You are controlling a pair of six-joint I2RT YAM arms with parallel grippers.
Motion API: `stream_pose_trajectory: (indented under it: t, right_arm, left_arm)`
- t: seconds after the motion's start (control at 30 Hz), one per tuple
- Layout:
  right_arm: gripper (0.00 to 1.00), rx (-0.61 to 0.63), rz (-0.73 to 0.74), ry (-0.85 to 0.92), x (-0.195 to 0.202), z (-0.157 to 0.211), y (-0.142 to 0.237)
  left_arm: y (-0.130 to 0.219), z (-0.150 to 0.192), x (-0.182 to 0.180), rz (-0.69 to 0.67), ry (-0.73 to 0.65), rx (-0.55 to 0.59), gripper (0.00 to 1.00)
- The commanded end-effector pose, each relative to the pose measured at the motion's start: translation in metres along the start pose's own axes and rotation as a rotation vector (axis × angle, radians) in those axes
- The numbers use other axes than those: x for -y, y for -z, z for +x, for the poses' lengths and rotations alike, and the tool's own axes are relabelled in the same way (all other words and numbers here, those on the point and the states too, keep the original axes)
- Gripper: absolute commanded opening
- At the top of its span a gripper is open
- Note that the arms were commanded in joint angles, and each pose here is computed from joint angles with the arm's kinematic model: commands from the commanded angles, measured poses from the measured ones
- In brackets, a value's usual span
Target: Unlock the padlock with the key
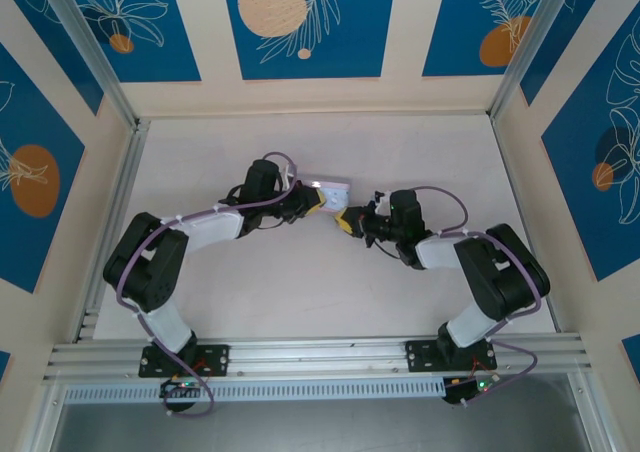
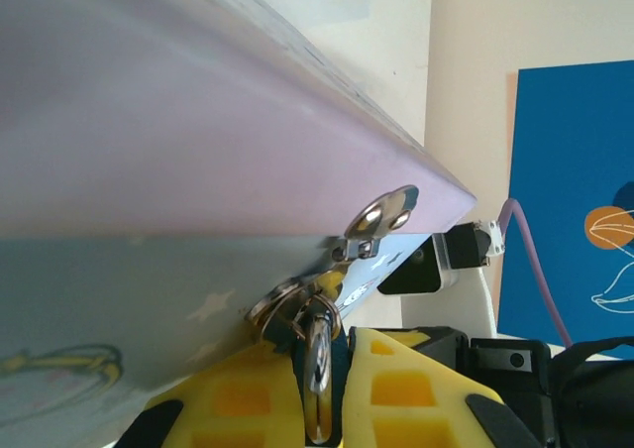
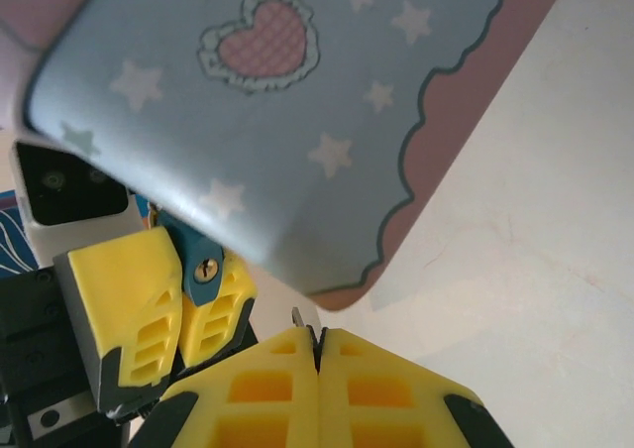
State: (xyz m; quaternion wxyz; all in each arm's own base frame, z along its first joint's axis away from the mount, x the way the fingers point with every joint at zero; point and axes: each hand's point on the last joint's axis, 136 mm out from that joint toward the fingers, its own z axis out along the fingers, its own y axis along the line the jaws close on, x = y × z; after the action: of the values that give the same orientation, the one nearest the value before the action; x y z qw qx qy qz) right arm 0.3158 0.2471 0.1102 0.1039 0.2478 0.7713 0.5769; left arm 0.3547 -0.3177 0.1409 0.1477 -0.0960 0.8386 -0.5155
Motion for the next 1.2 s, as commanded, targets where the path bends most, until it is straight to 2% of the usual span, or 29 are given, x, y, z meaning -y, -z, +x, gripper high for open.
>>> stream_pose_trajectory:
  t: [0.0, 0.37, 0.77, 1.17]
  right_arm:
    - [0.00, 0.020, -0.036, 0.014, -0.013, 0.002, 0.006]
    - [0.00, 0.114, -0.093, 0.027, -0.042, -0.010, 0.000]
    - [0.00, 0.199, -0.129, -0.006, -0.038, -0.013, -0.010]
    - [0.00, 0.241, -0.159, -0.049, -0.030, -0.022, -0.019]
  left_arm:
    - [0.002, -0.010, 0.020, 0.084, -0.022, 0.019, 0.00]
    - [0.003, -0.017, 0.017, 0.098, 0.025, 0.077, 0.00]
    - [0.003, -0.021, 0.009, 0.098, 0.071, 0.158, 0.00]
    - [0.001, -0.020, 0.007, 0.099, 0.091, 0.161, 0.00]
